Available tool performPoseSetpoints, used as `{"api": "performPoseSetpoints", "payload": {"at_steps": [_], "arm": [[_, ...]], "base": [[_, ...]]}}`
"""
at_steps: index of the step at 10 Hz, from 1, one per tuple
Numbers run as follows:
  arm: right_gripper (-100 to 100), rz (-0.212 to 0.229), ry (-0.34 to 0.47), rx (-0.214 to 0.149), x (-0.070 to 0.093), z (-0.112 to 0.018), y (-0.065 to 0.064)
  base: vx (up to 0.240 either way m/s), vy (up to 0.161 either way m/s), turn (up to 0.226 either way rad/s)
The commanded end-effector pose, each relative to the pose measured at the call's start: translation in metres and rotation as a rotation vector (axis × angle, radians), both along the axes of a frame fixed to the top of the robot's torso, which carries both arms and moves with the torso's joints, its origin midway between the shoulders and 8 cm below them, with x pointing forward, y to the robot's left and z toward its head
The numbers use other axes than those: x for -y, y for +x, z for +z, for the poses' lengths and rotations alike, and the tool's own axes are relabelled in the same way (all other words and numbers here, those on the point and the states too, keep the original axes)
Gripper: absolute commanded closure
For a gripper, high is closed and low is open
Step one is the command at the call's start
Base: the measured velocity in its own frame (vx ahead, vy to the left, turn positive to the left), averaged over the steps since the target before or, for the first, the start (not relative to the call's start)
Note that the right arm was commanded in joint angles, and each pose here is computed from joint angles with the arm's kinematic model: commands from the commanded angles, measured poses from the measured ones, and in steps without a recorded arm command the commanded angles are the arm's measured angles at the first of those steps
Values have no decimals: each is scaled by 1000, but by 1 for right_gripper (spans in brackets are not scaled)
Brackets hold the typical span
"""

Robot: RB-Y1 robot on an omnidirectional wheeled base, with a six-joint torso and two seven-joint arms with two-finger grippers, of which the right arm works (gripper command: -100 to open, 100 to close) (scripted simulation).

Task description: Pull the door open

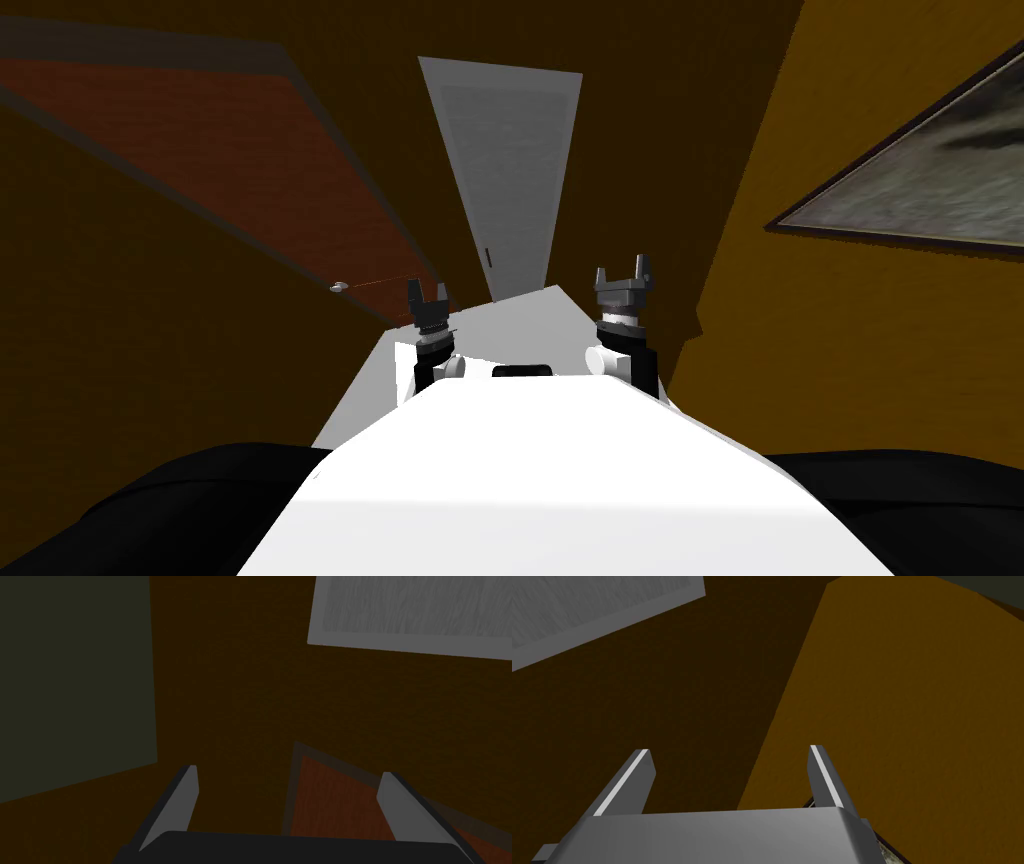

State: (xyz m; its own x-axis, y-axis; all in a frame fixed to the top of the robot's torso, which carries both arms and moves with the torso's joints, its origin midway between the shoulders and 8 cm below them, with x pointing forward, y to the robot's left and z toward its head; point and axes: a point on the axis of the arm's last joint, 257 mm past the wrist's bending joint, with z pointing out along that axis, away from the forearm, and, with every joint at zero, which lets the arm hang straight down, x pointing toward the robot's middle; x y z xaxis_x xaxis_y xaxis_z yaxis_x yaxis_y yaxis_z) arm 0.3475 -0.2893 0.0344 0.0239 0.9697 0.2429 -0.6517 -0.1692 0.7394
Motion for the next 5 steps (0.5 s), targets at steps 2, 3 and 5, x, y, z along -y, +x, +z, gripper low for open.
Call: {"api": "performPoseSetpoints", "payload": {"at_steps": [2,3,5], "arm": [[-100,39,34,-14,-1,-15,10],[-100,57,51,-20,-1,-22,14],[-100,90,87,-34,-2,-36,23]], "base": [[94,39,119],[114,50,67],[113,30,99]]}}
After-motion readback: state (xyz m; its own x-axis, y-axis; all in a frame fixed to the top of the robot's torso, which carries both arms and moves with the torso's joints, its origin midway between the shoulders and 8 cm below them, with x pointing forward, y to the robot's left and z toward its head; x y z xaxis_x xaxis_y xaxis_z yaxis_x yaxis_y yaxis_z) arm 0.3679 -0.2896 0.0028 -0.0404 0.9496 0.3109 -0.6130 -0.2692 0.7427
